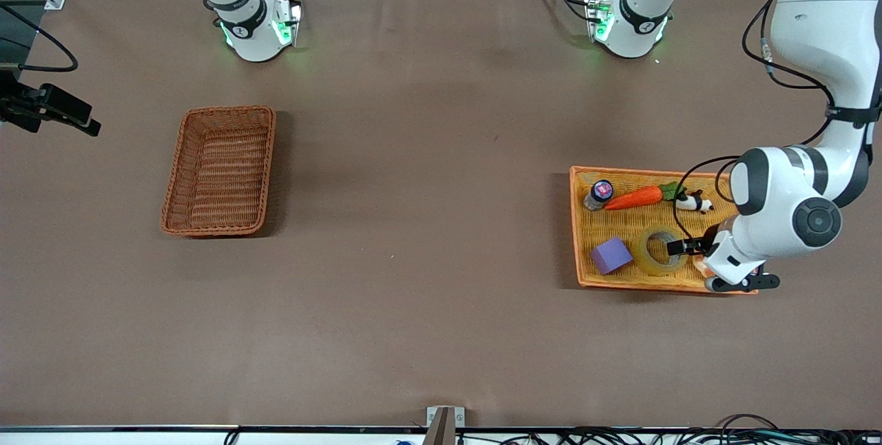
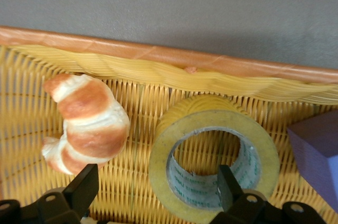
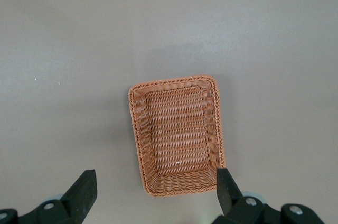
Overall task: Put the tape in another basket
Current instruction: 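Close the left gripper on the rim of the yellow tape roll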
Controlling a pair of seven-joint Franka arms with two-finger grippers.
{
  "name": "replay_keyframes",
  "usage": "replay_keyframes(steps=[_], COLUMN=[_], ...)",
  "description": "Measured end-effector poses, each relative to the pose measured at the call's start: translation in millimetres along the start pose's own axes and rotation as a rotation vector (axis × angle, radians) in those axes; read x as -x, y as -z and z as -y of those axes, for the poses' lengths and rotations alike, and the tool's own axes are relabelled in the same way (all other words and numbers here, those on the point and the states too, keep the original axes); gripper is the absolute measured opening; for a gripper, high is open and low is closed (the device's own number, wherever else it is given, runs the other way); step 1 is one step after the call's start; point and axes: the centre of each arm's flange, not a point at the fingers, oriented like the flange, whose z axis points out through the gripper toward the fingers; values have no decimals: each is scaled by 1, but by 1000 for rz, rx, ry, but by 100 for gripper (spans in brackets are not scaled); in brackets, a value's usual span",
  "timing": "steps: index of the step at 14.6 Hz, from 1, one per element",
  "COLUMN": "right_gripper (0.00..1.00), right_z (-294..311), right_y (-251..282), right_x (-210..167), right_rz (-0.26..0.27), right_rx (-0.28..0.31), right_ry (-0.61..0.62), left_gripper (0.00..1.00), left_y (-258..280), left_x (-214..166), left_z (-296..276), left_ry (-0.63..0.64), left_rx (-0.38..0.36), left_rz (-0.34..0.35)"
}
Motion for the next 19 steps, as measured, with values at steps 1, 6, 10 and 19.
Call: replay_keyframes(steps=[1,6,10,19], right_gripper=[100,100,100,100], right_z=[0,0,0,-2], right_y=[0,0,0,0], right_x=[0,0,0,0], right_rz=[0,0,0,0], right_rx=[0,0,0,0], right_ry=[0,1,1,0], left_gripper=[92,81,63,21], left_y=[-5,-17,-21,-9], left_x=[0,0,1,-4], left_z=[1,4,2,1], left_ry=[2,49,56,55], left_rx=[1,1,1,2], left_rz=[7,23,30,5])
